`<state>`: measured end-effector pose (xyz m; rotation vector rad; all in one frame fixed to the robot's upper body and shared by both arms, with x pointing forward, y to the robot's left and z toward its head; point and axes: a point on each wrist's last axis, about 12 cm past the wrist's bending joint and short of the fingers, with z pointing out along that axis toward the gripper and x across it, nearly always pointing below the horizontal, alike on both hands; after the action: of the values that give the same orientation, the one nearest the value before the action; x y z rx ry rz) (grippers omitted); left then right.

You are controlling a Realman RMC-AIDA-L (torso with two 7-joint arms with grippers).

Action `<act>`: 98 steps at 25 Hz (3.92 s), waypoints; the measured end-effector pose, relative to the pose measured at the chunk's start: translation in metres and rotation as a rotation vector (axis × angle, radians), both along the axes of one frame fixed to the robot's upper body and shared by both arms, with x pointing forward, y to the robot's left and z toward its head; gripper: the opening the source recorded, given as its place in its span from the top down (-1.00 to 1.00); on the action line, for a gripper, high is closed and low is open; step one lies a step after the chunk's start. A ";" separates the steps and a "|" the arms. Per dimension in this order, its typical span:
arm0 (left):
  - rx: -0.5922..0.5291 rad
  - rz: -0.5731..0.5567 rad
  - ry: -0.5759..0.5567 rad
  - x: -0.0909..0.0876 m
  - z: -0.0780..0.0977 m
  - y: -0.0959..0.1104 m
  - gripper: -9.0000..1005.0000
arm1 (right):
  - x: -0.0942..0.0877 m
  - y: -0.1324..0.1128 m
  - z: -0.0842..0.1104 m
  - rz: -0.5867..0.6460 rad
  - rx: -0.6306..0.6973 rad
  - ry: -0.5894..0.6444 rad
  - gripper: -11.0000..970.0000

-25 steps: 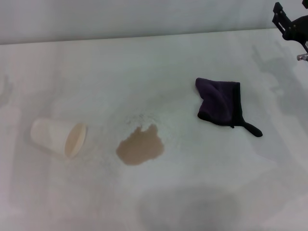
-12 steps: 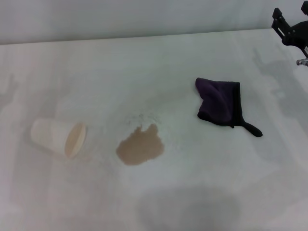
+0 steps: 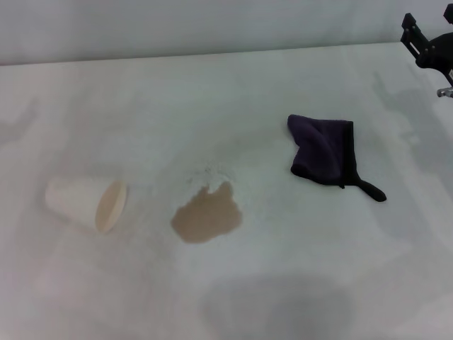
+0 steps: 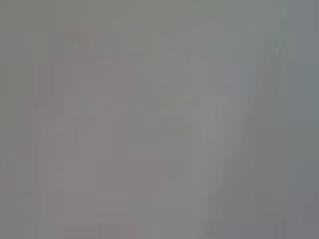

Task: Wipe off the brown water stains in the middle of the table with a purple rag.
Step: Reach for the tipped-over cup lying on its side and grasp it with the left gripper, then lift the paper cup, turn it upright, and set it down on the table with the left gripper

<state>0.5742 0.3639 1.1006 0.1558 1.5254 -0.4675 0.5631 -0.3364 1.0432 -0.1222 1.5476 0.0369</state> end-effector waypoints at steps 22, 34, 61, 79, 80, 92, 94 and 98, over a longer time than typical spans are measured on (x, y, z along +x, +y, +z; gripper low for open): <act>1.212 -0.700 0.164 0.031 0.134 -0.001 -0.77 | 0.014 0.023 0.003 0.051 0.086 0.013 -0.59; 1.494 -1.028 0.153 0.031 0.100 -0.069 -0.77 | 0.008 0.025 -0.006 0.012 0.156 0.052 -0.58; 1.508 -1.201 0.117 0.032 0.060 -0.114 -0.77 | 0.006 0.020 -0.007 -0.028 0.178 0.051 -0.58; 1.526 -1.170 0.133 0.034 0.027 -0.116 -0.77 | 0.002 0.019 -0.010 -0.034 0.181 0.062 -0.59; 1.525 -1.166 0.134 0.034 0.024 -0.115 -0.77 | 0.003 0.019 -0.010 -0.034 0.182 0.062 -0.59; 1.510 -1.128 0.131 0.035 0.007 -0.120 -0.77 | 0.002 0.019 -0.010 -0.034 0.190 0.063 -0.59; 1.508 -1.128 0.129 0.035 0.005 -0.122 -0.77 | 0.002 0.019 -0.010 -0.032 0.190 0.064 -0.58; 1.506 -1.118 0.122 0.035 0.003 -0.125 -0.77 | 0.002 0.019 -0.011 -0.033 0.189 0.065 -0.58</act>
<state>0.6089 0.2387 1.1039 2.2262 1.4911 -0.0520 0.5648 -0.3178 1.0324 0.0546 1.6023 0.1623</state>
